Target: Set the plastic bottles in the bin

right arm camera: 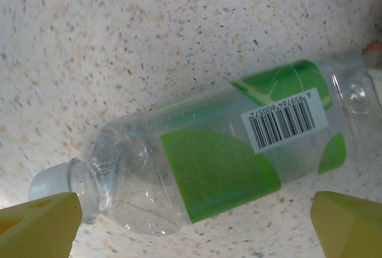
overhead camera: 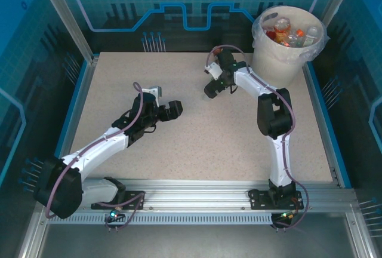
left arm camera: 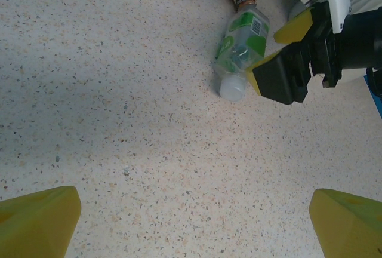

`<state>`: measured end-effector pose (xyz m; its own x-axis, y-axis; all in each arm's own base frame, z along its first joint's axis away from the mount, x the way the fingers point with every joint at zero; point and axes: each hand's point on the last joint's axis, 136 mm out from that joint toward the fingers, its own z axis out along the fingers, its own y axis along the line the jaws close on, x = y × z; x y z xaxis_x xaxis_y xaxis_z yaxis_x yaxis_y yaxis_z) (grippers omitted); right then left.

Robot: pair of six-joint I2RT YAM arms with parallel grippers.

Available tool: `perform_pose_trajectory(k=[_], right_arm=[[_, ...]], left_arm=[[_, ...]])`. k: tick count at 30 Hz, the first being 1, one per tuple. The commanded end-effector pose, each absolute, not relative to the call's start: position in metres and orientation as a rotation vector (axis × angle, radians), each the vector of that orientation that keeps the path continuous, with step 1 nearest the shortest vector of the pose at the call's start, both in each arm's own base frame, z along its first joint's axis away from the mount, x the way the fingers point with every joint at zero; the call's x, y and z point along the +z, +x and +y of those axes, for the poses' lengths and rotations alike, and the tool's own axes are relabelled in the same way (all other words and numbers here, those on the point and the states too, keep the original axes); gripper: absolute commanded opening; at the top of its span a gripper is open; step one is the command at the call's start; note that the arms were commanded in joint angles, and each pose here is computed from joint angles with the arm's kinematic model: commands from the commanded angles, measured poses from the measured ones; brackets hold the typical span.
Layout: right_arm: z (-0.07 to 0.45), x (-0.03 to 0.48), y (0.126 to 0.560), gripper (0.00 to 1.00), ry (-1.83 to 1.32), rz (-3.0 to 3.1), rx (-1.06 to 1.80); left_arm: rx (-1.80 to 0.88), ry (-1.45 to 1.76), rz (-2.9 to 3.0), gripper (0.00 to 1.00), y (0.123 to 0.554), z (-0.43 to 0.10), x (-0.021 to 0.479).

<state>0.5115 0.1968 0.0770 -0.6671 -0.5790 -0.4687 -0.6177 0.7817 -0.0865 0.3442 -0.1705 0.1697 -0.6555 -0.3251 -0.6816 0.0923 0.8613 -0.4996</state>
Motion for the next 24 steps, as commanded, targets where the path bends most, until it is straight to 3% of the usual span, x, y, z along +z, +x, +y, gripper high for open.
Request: perform_pose_trajectory(k=[1,11,24], right_arm=[[0.203,0.092,0.505,1.00,-0.451,2.627,0.238],[0.208,0.062,0.503,1.00,0.262,2.712,0.263],[0.209,0.029,0.505,0.99,0.296,2.763,0.126]], left_arm=[[-0.667,-0.174,2.174,0.99,0.346,-0.170,0.176],[-0.666,-0.180,2.185,0.99,0.349,-0.171,0.169],[-0.681,-0.178,2.213,0.99,0.352,-0.176,0.157]])
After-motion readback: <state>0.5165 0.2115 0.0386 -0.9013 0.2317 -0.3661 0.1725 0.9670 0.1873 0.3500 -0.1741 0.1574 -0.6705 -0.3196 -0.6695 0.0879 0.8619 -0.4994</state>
